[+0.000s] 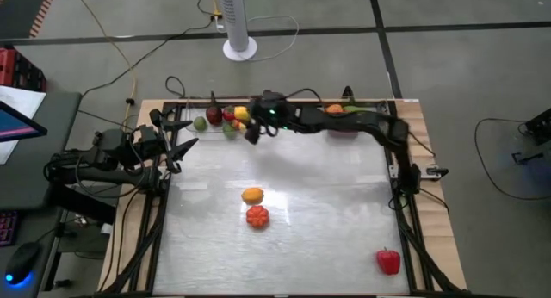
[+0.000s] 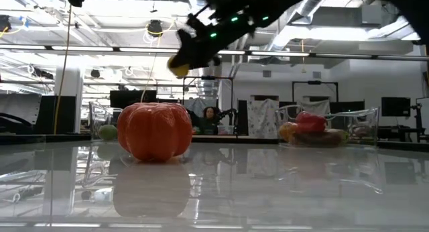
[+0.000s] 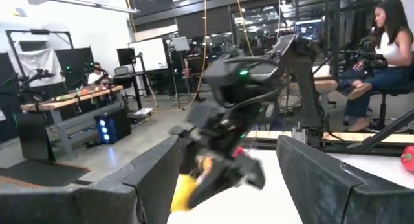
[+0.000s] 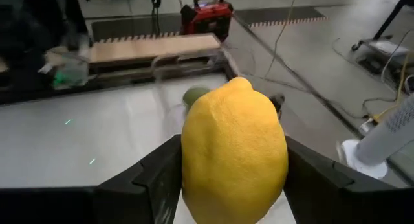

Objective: Sort produce into baskets
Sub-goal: Put the right yellow lemon into the left transparent bin, then put the lemon into the left transparent bin

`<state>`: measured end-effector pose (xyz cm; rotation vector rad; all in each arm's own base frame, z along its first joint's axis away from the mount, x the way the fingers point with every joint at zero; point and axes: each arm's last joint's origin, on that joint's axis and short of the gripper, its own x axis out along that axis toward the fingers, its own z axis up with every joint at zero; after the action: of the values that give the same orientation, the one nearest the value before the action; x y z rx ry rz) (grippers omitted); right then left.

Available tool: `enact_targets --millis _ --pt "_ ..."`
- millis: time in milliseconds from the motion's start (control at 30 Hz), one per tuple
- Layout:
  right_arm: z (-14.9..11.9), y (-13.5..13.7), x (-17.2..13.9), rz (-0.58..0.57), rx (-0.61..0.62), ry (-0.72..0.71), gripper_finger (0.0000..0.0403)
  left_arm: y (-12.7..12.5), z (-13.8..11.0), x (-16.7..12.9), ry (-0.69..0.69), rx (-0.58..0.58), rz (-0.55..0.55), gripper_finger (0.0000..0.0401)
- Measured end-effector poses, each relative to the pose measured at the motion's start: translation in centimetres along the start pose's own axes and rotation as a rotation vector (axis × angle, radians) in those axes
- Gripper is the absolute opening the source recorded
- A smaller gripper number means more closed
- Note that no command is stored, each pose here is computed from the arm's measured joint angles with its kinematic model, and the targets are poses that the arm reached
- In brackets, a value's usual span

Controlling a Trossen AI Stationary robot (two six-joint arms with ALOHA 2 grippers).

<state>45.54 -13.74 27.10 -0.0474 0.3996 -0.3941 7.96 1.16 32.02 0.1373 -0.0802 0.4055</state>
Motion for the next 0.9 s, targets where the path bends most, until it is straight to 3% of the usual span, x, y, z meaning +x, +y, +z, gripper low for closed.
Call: enact_targets --millis 267,600,733,900 --pt "0.4 -2.2 4.5 -0.001 -0.012 0.109 0.0272 0.0 -0.1 0.0 0.009 0.018 -0.002 0.0245" --pt "0.3 -2.4 4.3 0.065 0.014 0.195 0.0334 0.0 0.0 0.0 0.005 0.02 0.002 0.0245" --pt "0.6 0.1 1.8 0.125 -0.019 0.348 0.034 0.0 -0.2 0.0 0.016 0.027 0.005 0.0245" --pt "-1.0 7.1 -0.1 0.242 -0.067 0.465 0.0334 0.0 -0.1 0.0 0.009 0.035 0.015 0.0245"
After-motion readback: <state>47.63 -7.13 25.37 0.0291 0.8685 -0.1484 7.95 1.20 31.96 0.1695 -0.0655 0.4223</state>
